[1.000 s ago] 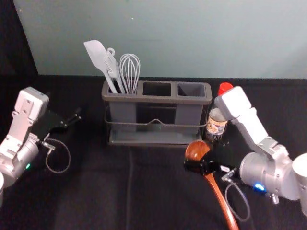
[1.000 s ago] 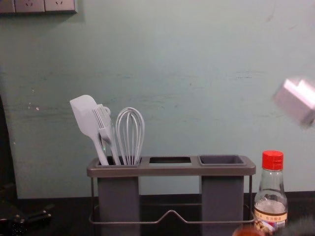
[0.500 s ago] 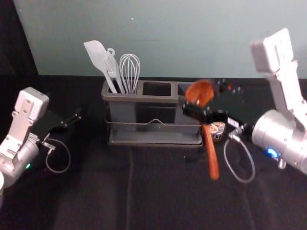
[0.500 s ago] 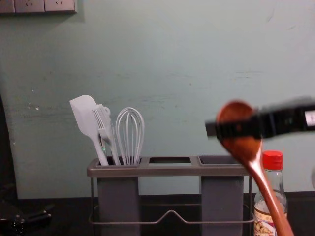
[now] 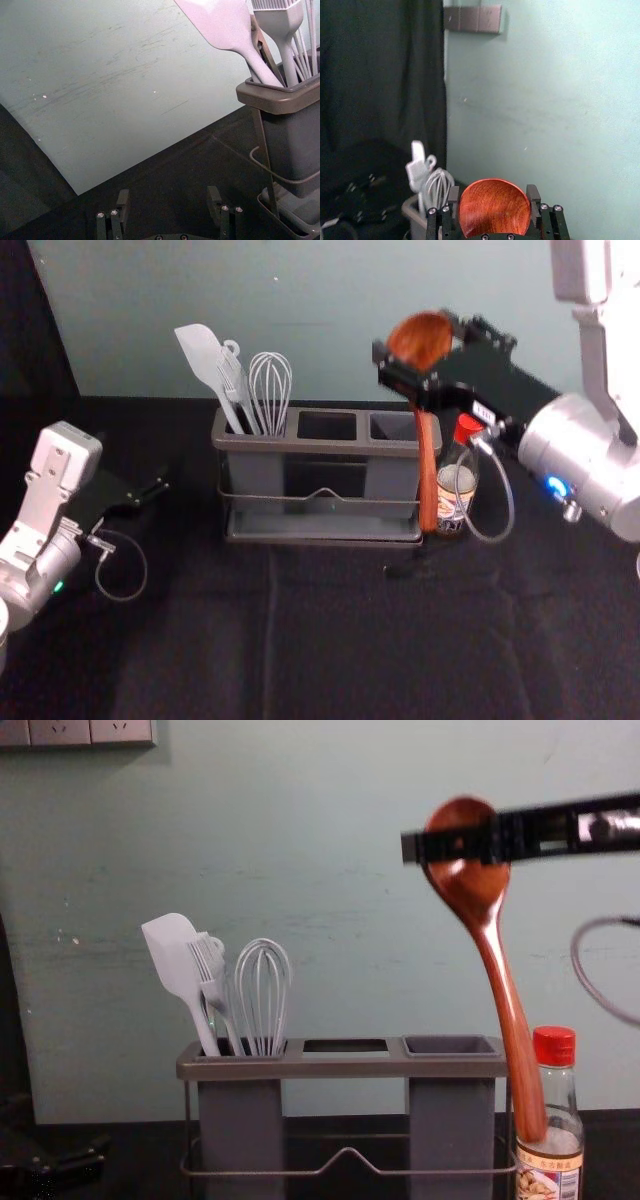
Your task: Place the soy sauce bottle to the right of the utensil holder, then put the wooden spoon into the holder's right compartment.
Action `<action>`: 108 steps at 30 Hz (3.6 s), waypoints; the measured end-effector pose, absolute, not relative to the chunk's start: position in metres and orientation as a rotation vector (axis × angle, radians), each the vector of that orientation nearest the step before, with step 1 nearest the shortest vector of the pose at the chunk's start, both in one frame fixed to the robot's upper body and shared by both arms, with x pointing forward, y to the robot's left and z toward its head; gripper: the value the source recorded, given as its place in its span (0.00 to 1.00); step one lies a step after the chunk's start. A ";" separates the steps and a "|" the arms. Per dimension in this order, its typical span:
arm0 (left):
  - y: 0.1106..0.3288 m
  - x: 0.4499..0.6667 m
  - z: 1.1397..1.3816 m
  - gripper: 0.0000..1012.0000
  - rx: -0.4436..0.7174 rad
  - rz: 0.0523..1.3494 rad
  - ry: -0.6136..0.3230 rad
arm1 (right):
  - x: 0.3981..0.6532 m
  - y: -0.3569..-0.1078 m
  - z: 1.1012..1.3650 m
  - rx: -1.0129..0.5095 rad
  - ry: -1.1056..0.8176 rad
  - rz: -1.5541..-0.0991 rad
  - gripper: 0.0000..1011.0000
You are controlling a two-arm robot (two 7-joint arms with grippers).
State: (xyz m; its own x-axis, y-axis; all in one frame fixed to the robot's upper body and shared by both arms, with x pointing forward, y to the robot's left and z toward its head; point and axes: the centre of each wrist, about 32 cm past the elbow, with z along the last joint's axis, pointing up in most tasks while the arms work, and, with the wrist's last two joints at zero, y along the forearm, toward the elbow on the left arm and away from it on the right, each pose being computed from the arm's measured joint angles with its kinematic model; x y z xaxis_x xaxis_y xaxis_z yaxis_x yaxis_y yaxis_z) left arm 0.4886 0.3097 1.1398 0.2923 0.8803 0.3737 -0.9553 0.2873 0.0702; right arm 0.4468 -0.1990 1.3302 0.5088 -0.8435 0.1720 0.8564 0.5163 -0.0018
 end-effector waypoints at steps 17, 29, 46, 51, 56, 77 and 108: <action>0.310 0.489 1.140 0.99 0.304 1.248 -0.285 | 0.483 -0.177 1.351 -0.015 -0.251 -1.127 0.82; 0.310 0.489 1.140 0.99 0.305 1.248 -0.285 | 0.516 -0.164 1.357 -0.022 -0.247 -1.159 0.82; 0.310 0.489 1.140 0.99 0.304 1.248 -0.285 | 0.554 -0.156 1.343 -0.060 -0.233 -1.161 0.82; 0.310 0.489 1.140 0.99 0.305 1.248 -0.285 | 0.559 -0.157 1.338 -0.068 -0.225 -1.156 0.82; 0.310 0.489 1.140 0.99 0.304 1.248 -0.285 | 0.562 -0.157 1.334 -0.077 -0.219 -1.153 0.82; 0.310 0.489 1.140 0.99 0.304 1.248 -0.285 | 0.557 -0.159 1.307 -0.125 -0.185 -1.134 0.82; 0.310 0.489 1.140 0.99 0.304 1.248 -0.285 | 0.539 -0.163 1.267 -0.192 -0.150 -1.122 0.82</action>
State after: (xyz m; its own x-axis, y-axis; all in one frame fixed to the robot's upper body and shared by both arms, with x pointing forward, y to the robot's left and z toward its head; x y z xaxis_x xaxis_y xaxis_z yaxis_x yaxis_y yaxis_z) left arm 0.4886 0.3097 1.1398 0.2923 0.8803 0.3738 -0.9552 0.2874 0.0702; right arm 0.5392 -0.1634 1.2665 0.4270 -0.8783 0.2152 0.9040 0.4205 -0.0776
